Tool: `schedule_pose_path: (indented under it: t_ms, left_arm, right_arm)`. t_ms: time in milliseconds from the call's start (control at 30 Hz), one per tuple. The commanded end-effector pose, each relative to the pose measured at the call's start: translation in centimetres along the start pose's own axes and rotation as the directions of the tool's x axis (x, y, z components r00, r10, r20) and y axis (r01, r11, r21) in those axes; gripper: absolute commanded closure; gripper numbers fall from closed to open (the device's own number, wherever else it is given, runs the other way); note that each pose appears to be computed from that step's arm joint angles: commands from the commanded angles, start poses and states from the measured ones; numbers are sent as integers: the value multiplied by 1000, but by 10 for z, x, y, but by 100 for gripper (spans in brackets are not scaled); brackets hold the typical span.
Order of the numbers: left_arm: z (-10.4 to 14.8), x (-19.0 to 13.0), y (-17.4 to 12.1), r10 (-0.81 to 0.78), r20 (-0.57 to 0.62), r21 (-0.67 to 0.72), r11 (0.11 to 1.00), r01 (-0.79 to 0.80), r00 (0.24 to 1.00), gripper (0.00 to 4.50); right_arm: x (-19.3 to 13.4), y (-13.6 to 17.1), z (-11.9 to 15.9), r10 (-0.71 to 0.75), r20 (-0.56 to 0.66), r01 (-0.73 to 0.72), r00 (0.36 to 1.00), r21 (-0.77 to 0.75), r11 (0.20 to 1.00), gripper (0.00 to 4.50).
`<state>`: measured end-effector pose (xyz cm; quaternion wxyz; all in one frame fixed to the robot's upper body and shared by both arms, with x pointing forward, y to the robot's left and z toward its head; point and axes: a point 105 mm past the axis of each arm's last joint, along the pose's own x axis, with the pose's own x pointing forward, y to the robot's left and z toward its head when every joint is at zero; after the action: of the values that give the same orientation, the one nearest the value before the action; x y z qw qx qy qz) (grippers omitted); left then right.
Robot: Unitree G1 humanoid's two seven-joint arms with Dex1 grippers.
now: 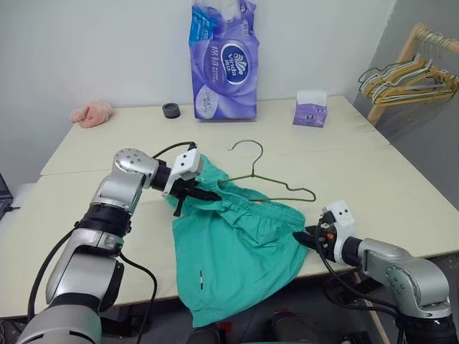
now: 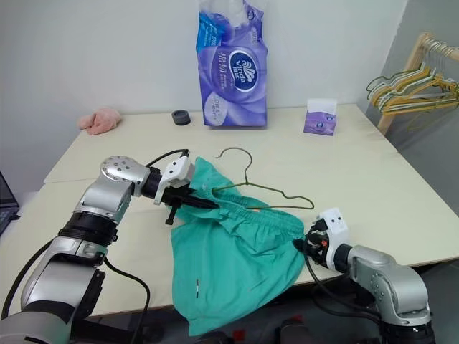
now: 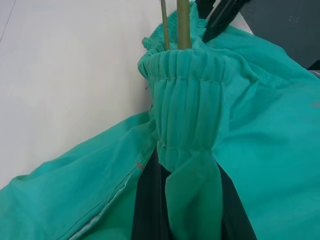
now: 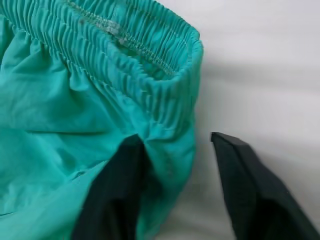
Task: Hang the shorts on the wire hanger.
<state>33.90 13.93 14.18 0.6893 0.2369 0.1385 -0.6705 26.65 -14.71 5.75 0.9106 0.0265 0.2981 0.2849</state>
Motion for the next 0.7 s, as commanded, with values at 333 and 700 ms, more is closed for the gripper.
schedule_pose_path:
  t_ms: [333, 700]
  left_arm:
    - [6, -22, -13, -20, -37, 8, 1000, 20, 999, 450]
    - [-18, -22, -14, -8, -146, 33, 999, 13, 989, 450]
  right_arm:
    - [-30, -44, 22, -178, 85, 180, 980, -27, 983, 447]
    - [-45, -33, 36, -139, 110, 152, 984, -122, 981, 447]
